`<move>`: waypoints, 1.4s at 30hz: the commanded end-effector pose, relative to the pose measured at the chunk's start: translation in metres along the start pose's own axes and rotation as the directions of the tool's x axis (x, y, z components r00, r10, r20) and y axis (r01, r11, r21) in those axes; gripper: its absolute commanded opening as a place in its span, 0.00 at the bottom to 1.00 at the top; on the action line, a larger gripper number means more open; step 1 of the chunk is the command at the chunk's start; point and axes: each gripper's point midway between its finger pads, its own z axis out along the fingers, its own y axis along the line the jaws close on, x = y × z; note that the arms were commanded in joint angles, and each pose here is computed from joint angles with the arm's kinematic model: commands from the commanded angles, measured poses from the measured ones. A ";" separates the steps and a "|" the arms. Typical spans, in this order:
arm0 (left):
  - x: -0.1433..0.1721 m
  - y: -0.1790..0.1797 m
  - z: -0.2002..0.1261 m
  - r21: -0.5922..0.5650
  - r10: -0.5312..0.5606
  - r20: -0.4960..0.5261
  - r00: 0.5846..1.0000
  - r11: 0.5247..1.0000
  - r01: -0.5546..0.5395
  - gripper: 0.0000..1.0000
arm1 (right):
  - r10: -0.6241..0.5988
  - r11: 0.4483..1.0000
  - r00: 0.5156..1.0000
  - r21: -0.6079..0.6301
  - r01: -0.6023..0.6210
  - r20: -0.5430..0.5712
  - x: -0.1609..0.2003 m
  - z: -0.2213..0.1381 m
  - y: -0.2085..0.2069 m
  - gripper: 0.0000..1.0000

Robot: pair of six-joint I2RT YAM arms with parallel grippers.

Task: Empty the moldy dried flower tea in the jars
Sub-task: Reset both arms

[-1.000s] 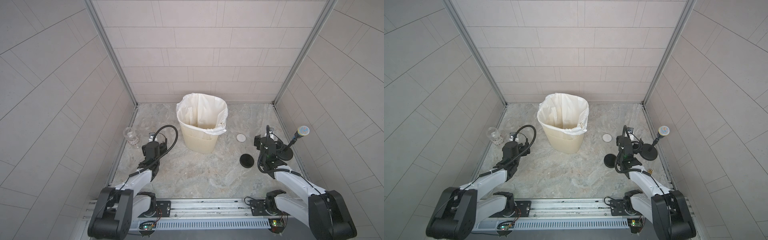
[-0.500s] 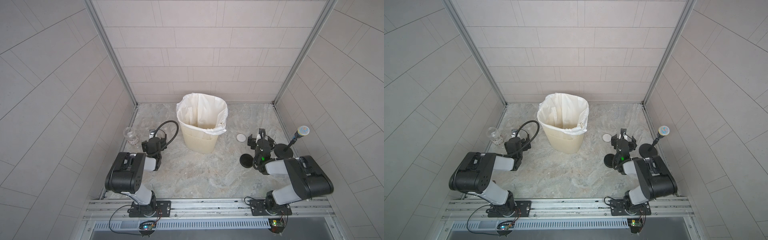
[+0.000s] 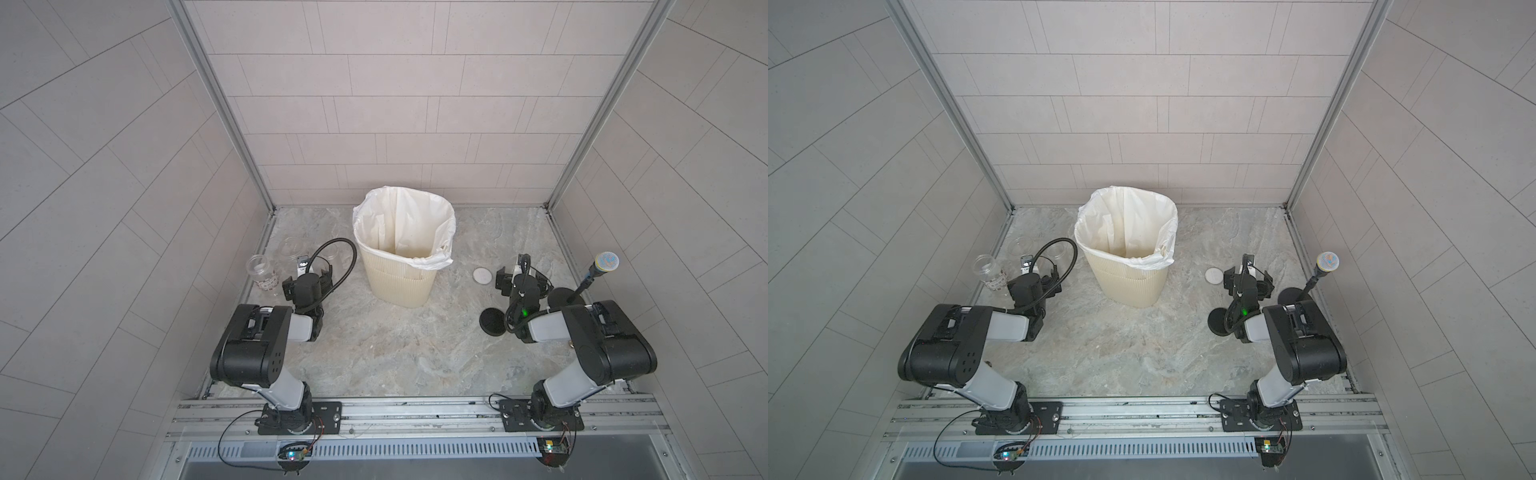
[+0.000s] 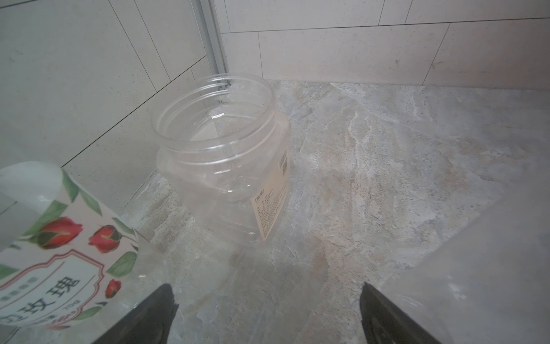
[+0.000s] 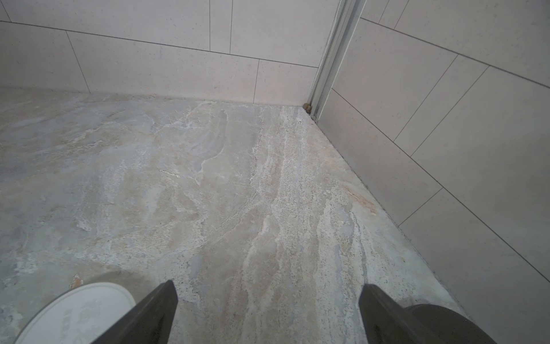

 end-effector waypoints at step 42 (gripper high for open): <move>-0.011 -0.008 0.007 0.009 0.010 0.018 1.000 1.000 -0.011 1.00 | -0.012 1.000 1.000 -0.002 0.012 0.012 -0.002 0.000 0.002 1.00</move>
